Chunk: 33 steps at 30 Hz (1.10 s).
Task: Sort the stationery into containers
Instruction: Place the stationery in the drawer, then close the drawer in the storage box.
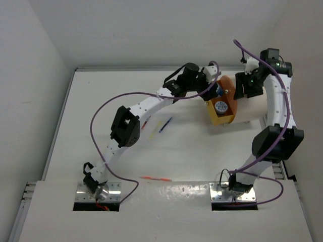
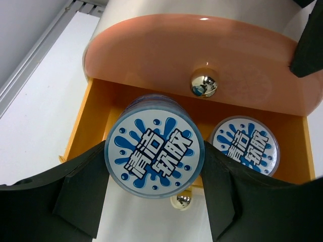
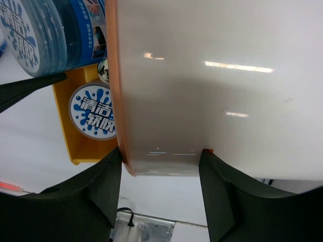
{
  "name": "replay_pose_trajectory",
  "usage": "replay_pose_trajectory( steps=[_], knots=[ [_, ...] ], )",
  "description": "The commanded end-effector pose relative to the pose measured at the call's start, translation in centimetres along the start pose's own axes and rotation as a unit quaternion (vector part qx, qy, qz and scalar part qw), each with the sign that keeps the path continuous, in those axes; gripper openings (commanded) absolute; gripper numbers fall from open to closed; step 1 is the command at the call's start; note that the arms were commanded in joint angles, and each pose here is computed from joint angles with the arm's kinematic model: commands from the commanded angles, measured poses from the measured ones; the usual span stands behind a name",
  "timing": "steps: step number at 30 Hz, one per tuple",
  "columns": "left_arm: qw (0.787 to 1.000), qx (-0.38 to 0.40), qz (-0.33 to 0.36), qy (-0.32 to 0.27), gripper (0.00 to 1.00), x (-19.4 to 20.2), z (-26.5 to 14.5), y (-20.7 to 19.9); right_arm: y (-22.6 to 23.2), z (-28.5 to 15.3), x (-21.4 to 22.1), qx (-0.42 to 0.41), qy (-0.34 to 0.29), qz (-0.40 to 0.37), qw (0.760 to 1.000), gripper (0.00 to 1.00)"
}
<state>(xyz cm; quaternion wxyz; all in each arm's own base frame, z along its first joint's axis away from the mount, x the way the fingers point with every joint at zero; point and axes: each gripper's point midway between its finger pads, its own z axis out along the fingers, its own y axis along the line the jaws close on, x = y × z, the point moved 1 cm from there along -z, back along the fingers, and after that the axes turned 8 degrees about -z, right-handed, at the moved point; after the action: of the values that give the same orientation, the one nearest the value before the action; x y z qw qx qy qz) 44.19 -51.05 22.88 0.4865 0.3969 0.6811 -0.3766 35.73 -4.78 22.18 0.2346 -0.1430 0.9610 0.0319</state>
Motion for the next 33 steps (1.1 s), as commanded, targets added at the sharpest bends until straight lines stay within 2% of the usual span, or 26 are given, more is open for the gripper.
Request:
replay_pose_trajectory(
  steps=[1, 4, 12, 15, 18, 19, 20, 21, 22, 23, 24, 25, 27, 30, 32, 33],
  knots=[
    [0.997, -0.027, 0.043, -0.059, 0.41, -5.6, -1.3, 0.3, 3.6, 1.8, 6.4, -0.084, 0.155, 0.031, 0.984, 0.55],
    [0.996, -0.034, 0.041, -0.068, 0.67, -6.1, -1.4, 0.3, 3.6, 1.8, 6.5, -0.084, 0.157, 0.03, 0.984, 0.55],
    [0.992, -0.042, 0.038, -0.112, 0.8, -9.4, -2.8, 0.1, 3.6, 1.9, 6.6, -0.084, 0.159, 0.032, 0.983, 0.55],
    [0.99, -0.039, 0.037, -0.13, 0.99, -10.6, -3.2, -0.2, 3.5, 1.9, 6.6, -0.081, 0.16, 0.03, 0.983, 0.56],
    [0.99, -0.036, 0.039, -0.134, 1.0, -11.1, -3.5, -0.3, 3.4, 1.7, 6.6, -0.077, 0.16, 0.028, 0.984, 0.57],
    [0.99, -0.034, 0.019, -0.134, 1.0, -10.9, -3.6, -0.4, 3.2, 1.7, 6.5, -0.075, 0.157, 0.03, 0.984, 0.57],
    [0.99, -0.038, 0.003, -0.138, 0.99, -11.4, -4.4, 0.1, 3.2, 1.7, 6.5, -0.075, 0.156, 0.03, 0.984, 0.57],
    [0.985, -0.036, 0.001, -0.171, 0.92, -13.1, -5.2, 0.1, 3.2, 1.6, 6.5, -0.074, 0.155, 0.03, 0.985, 0.57],
    [0.986, -0.037, -0.019, -0.163, 0.86, -11.9, -5.3, 0.7, 3.2, 1.7, 6.5, -0.074, 0.155, 0.031, 0.985, 0.57],
    [0.983, -0.041, -0.054, -0.172, 0.78, -12.6, -6.5, 1.9, 3.2, 1.6, 6.4, -0.074, 0.154, 0.031, 0.985, 0.57],
    [0.983, -0.033, -0.069, -0.166, 0.56, -12.4, -6.9, 2.2, 3.2, 1.6, 6.4, -0.074, 0.154, 0.031, 0.985, 0.57],
    [0.982, -0.017, -0.093, -0.162, 0.45, -12.2, -7.7, 2.5, 3.1, 1.7, 6.4, -0.074, 0.154, 0.03, 0.985, 0.57],
    [0.98, -0.001, -0.107, -0.169, 0.33, -12.1, -8.8, 2.9, 3.2, 1.6, 6.4, -0.074, 0.154, 0.03, 0.985, 0.57],
    [0.983, 0.036, -0.126, -0.131, 0.32, -8.4, -9.8, 2.9, 3.1, 1.7, 6.4, -0.074, 0.155, 0.028, 0.985, 0.55],
    [0.984, 0.052, -0.12, -0.122, 0.32, -7.7, -10.9, 2.4, 3.2, 1.6, 6.5, -0.076, 0.155, 0.027, 0.985, 0.54],
    [0.984, 0.056, -0.127, -0.109, 0.34, -5.7, -10.8, 2.4, 3.2, 1.7, 6.4, -0.078, 0.154, 0.027, 0.985, 0.51]
  ],
)
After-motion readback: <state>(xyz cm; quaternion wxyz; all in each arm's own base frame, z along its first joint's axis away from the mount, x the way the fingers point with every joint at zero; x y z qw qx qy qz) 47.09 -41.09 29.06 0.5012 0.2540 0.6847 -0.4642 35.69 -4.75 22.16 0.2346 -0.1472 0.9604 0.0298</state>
